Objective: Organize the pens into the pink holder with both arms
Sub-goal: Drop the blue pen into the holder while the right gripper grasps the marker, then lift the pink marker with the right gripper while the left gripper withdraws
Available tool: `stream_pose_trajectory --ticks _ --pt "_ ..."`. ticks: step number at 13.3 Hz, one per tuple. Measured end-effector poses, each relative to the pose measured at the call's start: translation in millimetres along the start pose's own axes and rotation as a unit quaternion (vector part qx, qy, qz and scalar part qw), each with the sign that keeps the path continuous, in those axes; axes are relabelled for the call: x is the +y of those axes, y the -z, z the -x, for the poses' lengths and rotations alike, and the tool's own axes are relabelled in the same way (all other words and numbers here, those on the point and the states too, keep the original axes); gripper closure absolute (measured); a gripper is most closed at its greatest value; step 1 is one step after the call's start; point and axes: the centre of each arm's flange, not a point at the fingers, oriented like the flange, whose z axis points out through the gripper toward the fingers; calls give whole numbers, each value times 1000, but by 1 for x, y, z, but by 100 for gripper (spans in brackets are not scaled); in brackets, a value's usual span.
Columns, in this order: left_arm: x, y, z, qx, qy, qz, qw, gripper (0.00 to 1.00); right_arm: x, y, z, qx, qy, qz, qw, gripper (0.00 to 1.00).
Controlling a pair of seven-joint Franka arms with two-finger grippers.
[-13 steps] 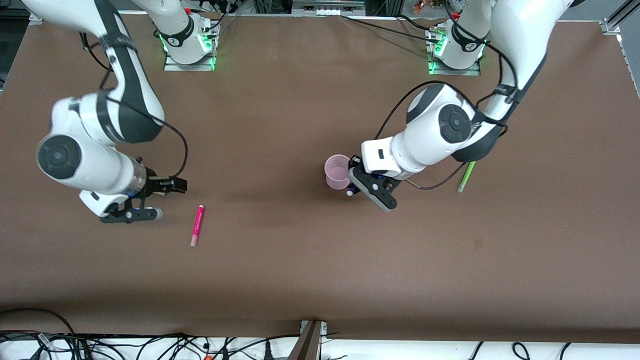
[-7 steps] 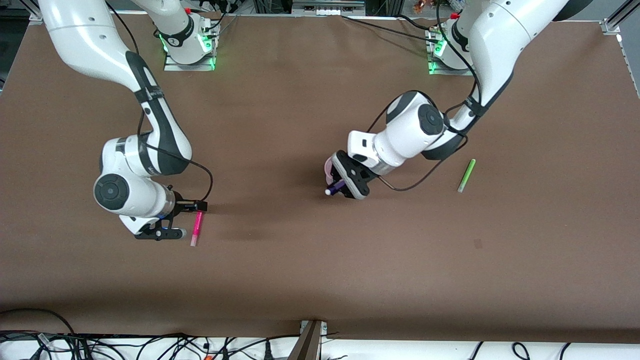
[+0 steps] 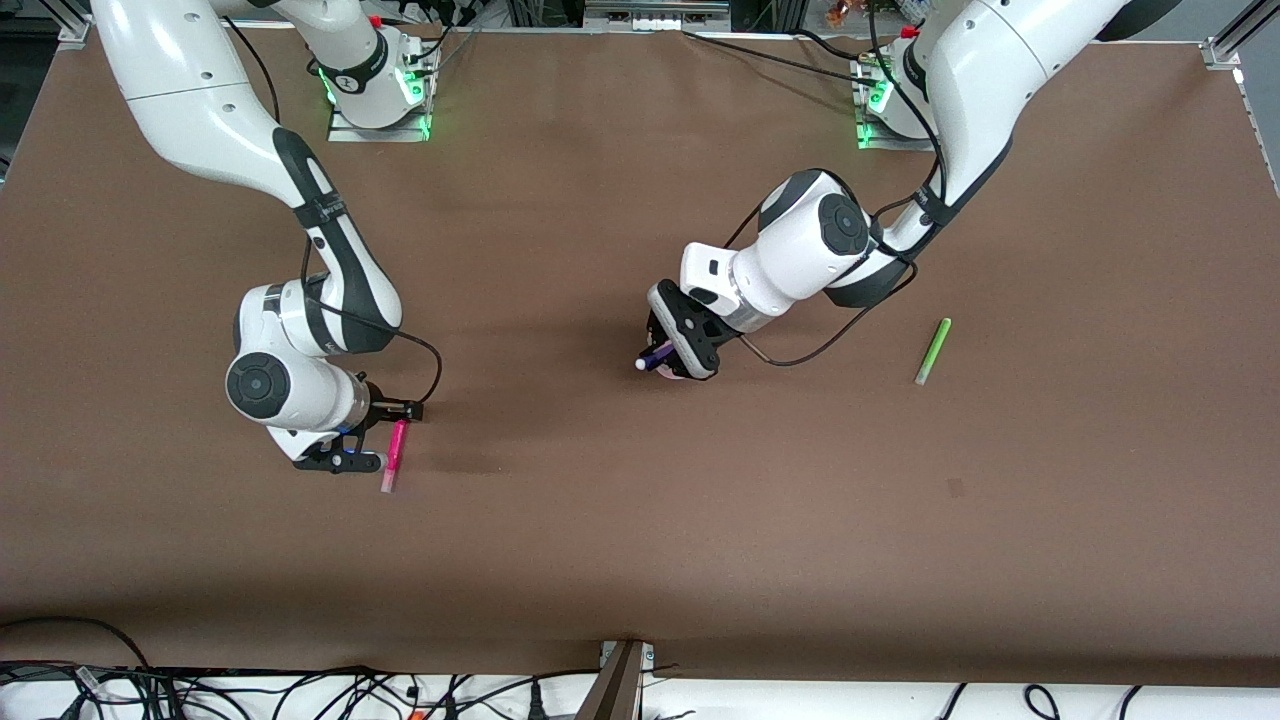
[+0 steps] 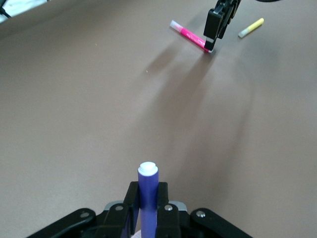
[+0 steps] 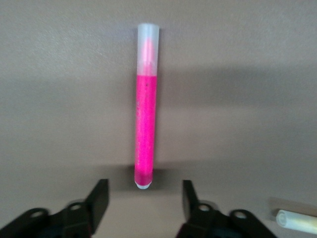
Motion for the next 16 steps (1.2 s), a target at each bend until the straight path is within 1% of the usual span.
stream_pose_trajectory --ticks 1,2,3,4,5,6,7,8,9,10,11,12,13,15,16 --pt "2 -3 3 -4 -1 2 1000 81 1 -3 0 -1 -1 -1 1000 39" --pt "3 -4 5 -6 -2 3 1000 77 2 -4 0 -2 -2 -1 1000 40" --pt "3 -5 6 -7 -2 4 1000 67 2 -6 0 -2 -3 -2 1000 41" --pt "4 -5 6 -6 -3 4 1000 56 3 -9 0 -3 -5 -2 1000 47" --pt "4 -4 5 -4 -3 3 1000 48 4 -12 -1 -3 -5 -2 1000 47" --pt "4 -2 3 -1 -4 1 1000 39 4 -16 -1 -4 -6 -2 1000 51" --pt "3 1 1 1 -4 -1 1000 28 5 -18 -1 -5 -6 -2 1000 51" --pt "2 4 0 2 -4 -3 1000 19 6 -17 -1 -4 -8 -2 1000 59" --pt "0 7 0 -1 -3 -4 1000 8 7 -16 -2 -4 -12 -6 1000 70" --pt "-5 12 0 -12 3 -3 1000 1 8 -16 -2 -4 -15 -9 1000 78" --pt "-11 20 0 -31 14 3 999 0 8 -16 -2 -5 -16 -9 1000 78" --pt "-17 34 -4 -56 28 13 998 0 8 -16 -2 -5 -16 -10 1000 82" --pt "-25 54 -9 -87 42 24 995 0 7 -16 -2 -5 -16 -11 1000 82" --pt "-43 103 -19 -150 65 38 986 0 5 -15 -2 -4 -15 -12 1000 82" --pt "-53 130 -20 -185 79 43 979 0 3 -14 -2 -4 -14 -13 1000 82"
